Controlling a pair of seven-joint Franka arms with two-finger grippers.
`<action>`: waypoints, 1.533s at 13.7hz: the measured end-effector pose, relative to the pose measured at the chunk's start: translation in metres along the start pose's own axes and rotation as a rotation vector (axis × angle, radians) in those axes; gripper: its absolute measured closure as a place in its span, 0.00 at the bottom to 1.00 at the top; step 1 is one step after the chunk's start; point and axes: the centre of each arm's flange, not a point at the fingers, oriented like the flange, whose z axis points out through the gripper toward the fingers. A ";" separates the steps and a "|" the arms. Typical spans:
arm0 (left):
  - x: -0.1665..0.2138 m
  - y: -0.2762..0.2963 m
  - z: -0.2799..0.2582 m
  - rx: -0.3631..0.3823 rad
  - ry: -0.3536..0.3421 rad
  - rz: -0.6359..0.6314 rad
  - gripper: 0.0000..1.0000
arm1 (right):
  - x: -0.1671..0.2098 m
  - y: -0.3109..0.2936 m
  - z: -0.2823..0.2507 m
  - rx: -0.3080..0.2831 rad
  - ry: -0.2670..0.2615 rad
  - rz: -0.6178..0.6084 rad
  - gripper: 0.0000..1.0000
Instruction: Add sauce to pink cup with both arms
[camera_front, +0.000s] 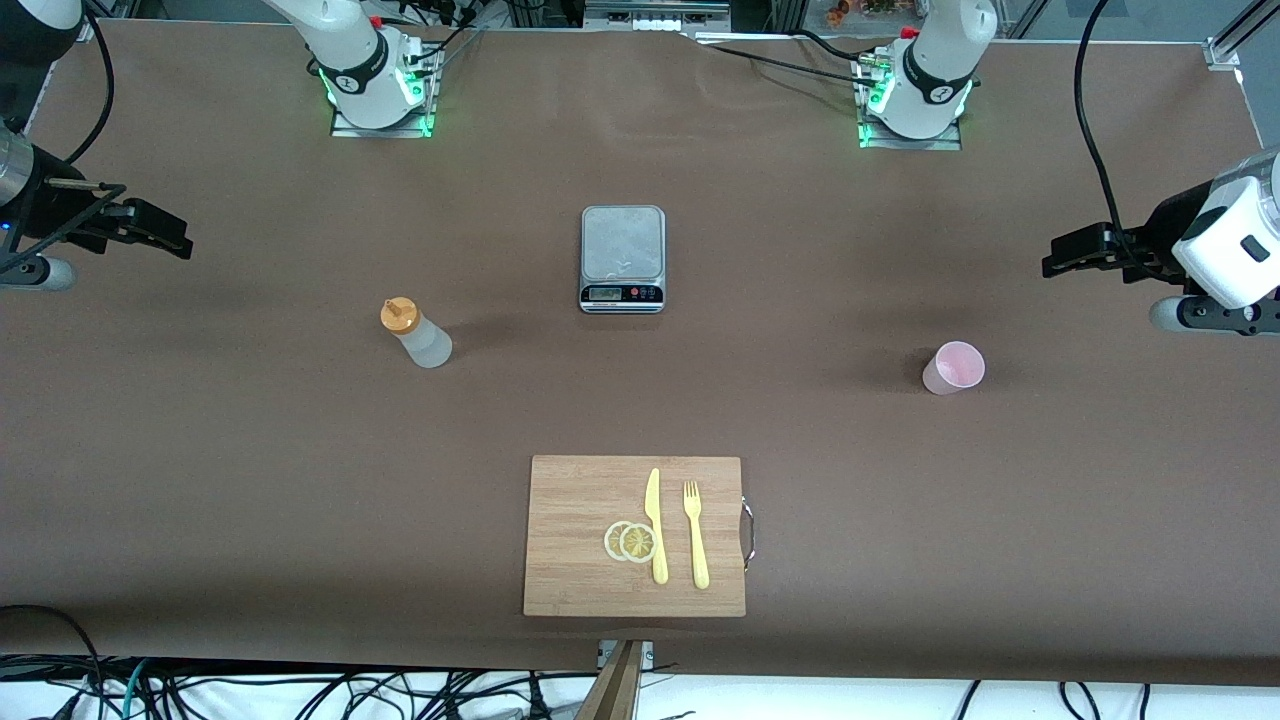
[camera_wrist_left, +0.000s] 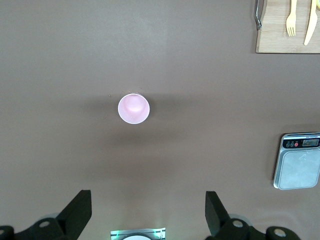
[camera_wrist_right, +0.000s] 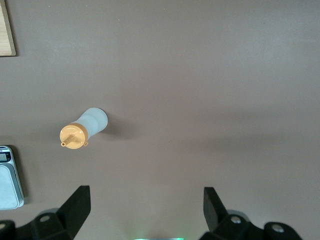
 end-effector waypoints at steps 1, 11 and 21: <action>0.000 0.000 0.000 0.000 0.000 0.000 0.00 | 0.000 0.000 0.000 0.000 0.000 0.000 0.00; 0.010 -0.018 0.013 -0.003 -0.024 -0.033 0.00 | 0.000 0.000 0.000 0.000 0.000 0.000 0.00; 0.090 -0.078 0.192 0.028 -0.101 -0.036 0.00 | 0.000 0.000 0.000 0.000 -0.001 0.000 0.00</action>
